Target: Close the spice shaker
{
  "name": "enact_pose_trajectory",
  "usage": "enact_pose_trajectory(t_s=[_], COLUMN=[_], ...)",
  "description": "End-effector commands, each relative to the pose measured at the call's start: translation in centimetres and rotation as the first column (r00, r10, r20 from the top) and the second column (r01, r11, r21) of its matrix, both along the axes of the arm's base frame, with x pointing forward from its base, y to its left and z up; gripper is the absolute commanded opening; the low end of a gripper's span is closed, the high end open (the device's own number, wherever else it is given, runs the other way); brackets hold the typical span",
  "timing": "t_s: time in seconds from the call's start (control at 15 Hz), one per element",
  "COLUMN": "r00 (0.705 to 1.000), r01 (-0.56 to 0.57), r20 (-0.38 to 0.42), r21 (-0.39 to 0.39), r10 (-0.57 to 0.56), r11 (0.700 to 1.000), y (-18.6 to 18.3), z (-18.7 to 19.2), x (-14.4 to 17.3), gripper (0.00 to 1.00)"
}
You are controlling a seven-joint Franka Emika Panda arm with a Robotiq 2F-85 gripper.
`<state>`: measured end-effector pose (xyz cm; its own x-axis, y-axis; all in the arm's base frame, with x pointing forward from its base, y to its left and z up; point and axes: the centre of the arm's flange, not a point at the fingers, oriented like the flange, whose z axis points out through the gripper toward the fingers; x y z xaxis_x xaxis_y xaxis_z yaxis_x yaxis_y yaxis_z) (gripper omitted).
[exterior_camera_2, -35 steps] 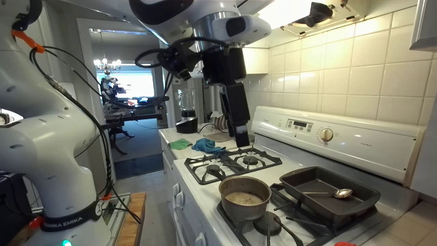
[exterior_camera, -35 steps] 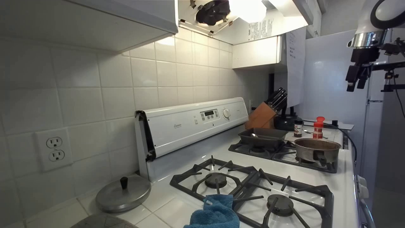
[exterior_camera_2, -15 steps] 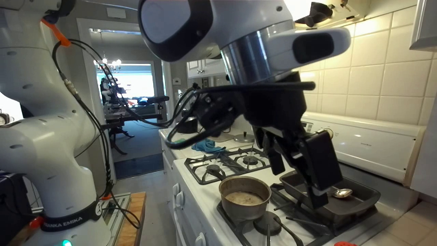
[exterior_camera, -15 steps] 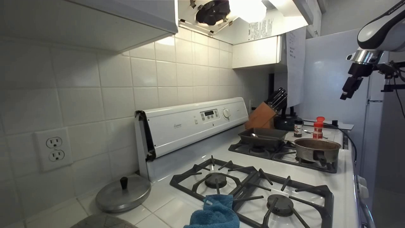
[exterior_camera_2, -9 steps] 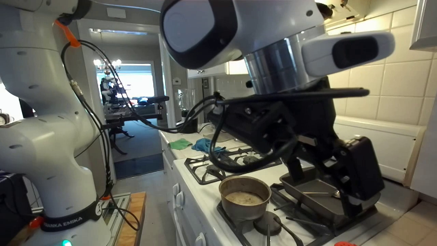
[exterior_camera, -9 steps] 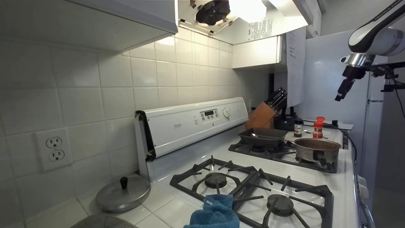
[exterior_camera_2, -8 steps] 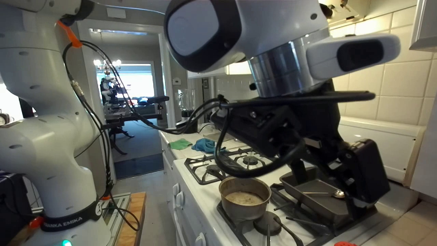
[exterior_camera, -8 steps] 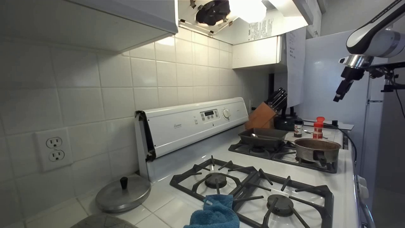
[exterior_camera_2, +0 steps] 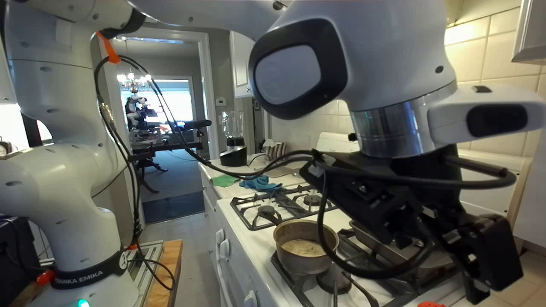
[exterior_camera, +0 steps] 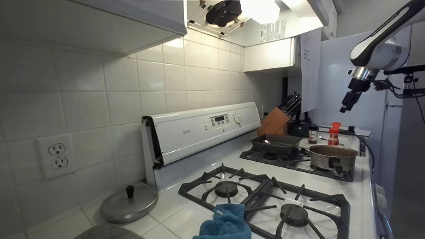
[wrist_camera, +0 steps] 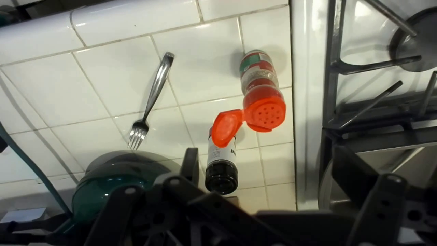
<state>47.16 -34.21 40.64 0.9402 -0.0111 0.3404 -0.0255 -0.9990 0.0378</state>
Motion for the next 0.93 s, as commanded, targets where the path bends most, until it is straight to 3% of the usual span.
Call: enact_pose_trajectory(t_s=[0.0, 0.87], r00=[1.0, 0.999], r01=[0.006, -0.034], r20=[0.01, -0.008], r21=[0.016, -0.02], r10=[-0.006, 0.034], r11=[1.0, 0.999], y=[-1.3, -1.4], z=[-1.1, -4.3], x=[1.6, 2.1], gripper=[1.0, 1.0])
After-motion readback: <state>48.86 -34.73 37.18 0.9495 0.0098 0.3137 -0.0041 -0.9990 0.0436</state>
